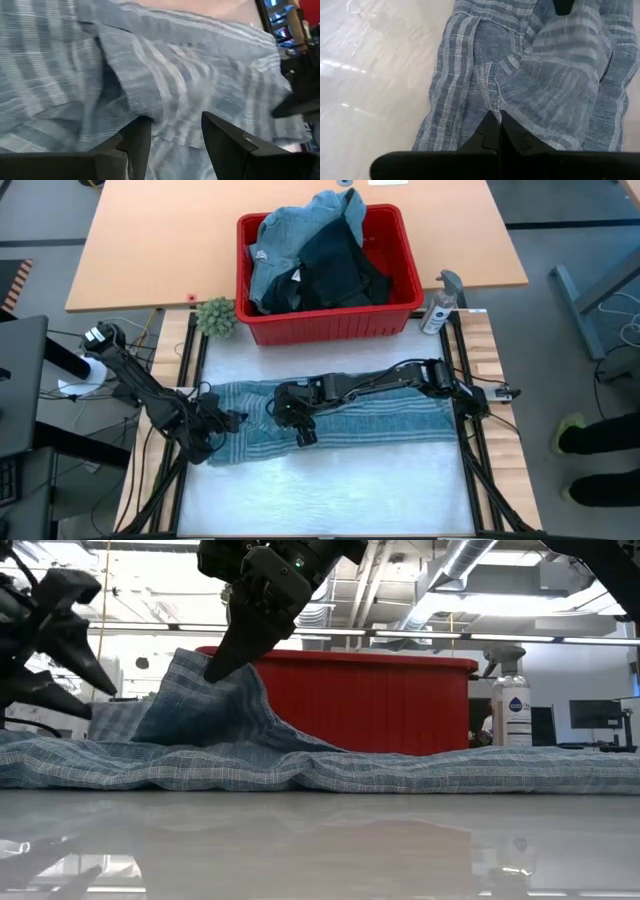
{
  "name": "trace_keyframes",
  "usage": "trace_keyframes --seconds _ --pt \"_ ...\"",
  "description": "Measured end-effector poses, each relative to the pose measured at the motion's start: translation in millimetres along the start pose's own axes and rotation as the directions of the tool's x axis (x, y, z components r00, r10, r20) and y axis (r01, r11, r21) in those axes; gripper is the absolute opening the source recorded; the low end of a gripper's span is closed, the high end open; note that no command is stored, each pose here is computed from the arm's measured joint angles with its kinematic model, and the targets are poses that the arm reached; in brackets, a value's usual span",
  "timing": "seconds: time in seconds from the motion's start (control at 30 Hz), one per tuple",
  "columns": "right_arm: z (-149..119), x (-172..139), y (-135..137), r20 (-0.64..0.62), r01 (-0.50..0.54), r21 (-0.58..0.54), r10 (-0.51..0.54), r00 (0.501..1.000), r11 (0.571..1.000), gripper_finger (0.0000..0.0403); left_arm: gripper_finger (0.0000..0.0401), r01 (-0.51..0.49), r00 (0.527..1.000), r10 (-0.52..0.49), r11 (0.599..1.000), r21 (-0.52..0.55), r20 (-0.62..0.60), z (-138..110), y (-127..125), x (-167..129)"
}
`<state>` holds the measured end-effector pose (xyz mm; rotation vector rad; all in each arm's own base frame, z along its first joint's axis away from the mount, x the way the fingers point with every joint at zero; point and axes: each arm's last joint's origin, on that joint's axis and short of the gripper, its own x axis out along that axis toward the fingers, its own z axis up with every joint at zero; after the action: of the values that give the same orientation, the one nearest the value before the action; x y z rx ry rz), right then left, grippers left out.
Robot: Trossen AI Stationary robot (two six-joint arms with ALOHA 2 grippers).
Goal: Fold Laundry from Bin
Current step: Fold the blue polo shirt
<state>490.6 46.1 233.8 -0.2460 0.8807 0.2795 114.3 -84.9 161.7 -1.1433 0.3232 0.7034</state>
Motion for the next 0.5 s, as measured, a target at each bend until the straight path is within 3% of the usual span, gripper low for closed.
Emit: trace_keyframes --seconds 0.3,0.5 --pt "-1 0 0 -0.012 -0.003 0.001 0.003 1.000 1.000 0.0019 0.0162 0.153 0.979 -0.160 0.986 -0.066 -0.125 -1 -31 -13" --pt "-4 0 1 -0.046 -0.016 0.001 0.016 0.999 1.000 0.0019 0.0162 0.167 0.963 -0.178 0.983 -0.071 -0.203 3 -53 -26"
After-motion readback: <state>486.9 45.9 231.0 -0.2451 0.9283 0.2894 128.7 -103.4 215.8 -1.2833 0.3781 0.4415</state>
